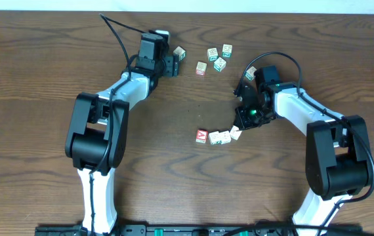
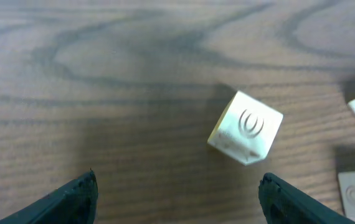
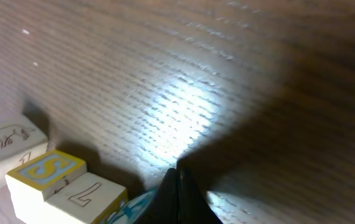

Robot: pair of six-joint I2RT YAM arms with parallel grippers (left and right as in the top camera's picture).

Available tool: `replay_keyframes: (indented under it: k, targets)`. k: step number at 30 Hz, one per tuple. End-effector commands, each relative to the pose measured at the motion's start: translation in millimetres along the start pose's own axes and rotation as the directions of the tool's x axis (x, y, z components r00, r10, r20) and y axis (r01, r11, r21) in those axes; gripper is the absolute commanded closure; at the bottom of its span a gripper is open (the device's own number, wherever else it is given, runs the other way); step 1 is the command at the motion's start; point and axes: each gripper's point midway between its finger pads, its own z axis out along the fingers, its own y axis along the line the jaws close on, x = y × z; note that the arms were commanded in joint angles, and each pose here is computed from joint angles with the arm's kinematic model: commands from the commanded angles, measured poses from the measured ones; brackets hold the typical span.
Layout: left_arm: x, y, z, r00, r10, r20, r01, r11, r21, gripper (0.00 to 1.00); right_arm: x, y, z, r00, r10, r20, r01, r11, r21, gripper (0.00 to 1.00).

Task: Lift 5 blocks
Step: 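Reach left gripper to the cream O block and grasp it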

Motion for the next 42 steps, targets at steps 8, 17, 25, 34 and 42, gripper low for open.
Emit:
replay_keyframes:
  k: [8, 17, 25, 34, 42]
  targets:
    - [-13.6, -15.2, 20.4, 0.998, 0.056, 0.035, -0.058, 0.996, 0.069, 0.16, 21.0, 13.8, 19.2, 0.994, -0.072, -0.087, 0.07, 0.997, -0.025, 0.99]
    - [-5.0, -32.8, 32.4, 0.991, 0.13, 0.03, -0.132, 0.987, 0.095, 0.16, 17.0, 8.3, 18.8, 0.994, -0.073, -0.077, 0.074, 0.997, 0.009, 0.99]
    - [-11.1, -36.2, 31.9, 0.986, 0.161, 0.048, -0.165, 0.982, 0.096, 0.16, 9.8, -15.4, 15.5, 0.998, -0.001, -0.056, 0.009, 0.988, 0.156, 0.99]
    - [-16.4, -36.9, 31.5, 0.973, 0.218, 0.074, -0.225, 0.97, 0.091, 0.17, 5.5, -38.9, 6.8, 0.997, 0.071, -0.026, -0.062, 0.966, 0.252, 0.99]
    - [-17.1, -33.9, 32.4, 0.962, 0.261, 0.081, -0.268, 0.96, 0.081, 0.29, 8.6, -47.1, 2.1, 0.994, 0.103, -0.03, -0.092, 0.963, 0.254, 0.99]
